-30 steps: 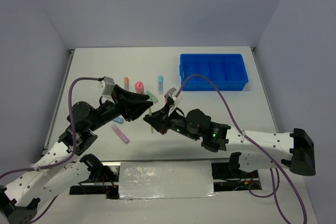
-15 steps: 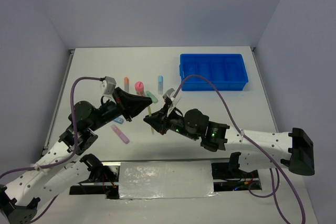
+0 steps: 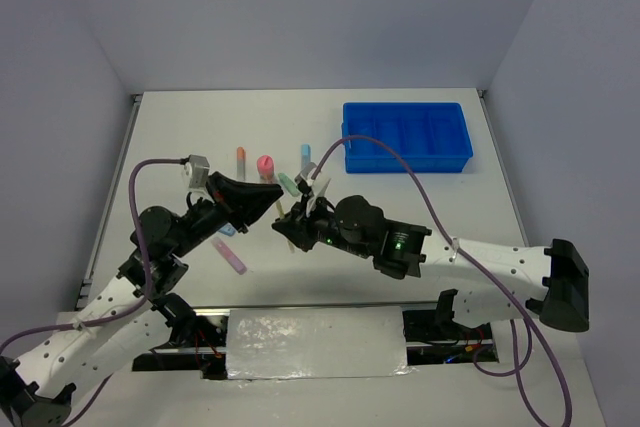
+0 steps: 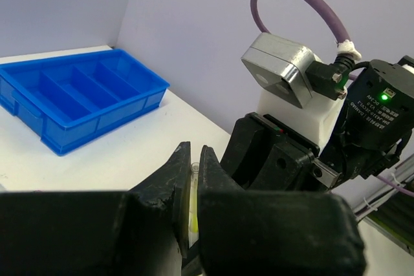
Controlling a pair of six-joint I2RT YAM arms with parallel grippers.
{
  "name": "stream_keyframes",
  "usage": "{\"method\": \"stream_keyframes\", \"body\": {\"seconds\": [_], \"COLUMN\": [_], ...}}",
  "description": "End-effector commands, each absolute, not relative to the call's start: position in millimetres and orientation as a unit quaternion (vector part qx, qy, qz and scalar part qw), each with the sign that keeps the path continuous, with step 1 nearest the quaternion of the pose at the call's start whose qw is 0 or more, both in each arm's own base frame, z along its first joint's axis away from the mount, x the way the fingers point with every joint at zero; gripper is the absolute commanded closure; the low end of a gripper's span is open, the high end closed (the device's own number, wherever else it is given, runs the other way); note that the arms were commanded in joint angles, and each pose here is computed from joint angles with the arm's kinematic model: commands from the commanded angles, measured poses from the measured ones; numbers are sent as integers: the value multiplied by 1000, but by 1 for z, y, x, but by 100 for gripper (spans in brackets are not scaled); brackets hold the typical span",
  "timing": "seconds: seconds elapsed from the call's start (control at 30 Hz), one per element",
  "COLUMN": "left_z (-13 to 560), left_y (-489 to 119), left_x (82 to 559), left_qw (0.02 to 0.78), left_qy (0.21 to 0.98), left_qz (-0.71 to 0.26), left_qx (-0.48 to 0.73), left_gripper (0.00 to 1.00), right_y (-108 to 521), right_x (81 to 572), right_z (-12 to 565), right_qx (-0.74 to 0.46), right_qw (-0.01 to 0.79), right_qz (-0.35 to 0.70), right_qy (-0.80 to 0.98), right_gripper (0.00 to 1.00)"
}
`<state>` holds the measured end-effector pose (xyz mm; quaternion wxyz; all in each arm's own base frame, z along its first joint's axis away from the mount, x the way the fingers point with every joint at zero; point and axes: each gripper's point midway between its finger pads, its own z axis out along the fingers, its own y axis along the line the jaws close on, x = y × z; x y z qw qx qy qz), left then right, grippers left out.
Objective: Sort the stationery into containers
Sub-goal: Close the pen cap on the pen.
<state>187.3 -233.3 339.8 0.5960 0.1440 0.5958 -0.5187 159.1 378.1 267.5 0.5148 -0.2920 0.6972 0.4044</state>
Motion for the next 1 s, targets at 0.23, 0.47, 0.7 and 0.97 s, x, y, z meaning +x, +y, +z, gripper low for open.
{"method": "stream_keyframes", "body": {"seconds": [0.23, 0.47, 0.7, 0.97], "left_z": [263, 236, 258, 407], "left_y": [-250, -256, -238, -93], "left_x": [164, 160, 177, 214], "left_qw": [497, 474, 513, 661], "left_qy": [652, 661, 687, 688], "left_qz": [-548, -561, -500, -264], "left_qx": [166, 153, 122, -138], "left_gripper": [100, 100, 95, 4], "right_y": [379, 383, 387, 358], "right_x": [187, 206, 219, 224], "right_z": [421, 474, 436, 290], "right_qx": [-253, -256, -256, -244], "right_qw": [622, 648, 632, 558], "right_qz": [457, 458, 433, 375], "right_qy": [583, 551, 590, 699], "right_gripper": [100, 100, 100, 100]}}
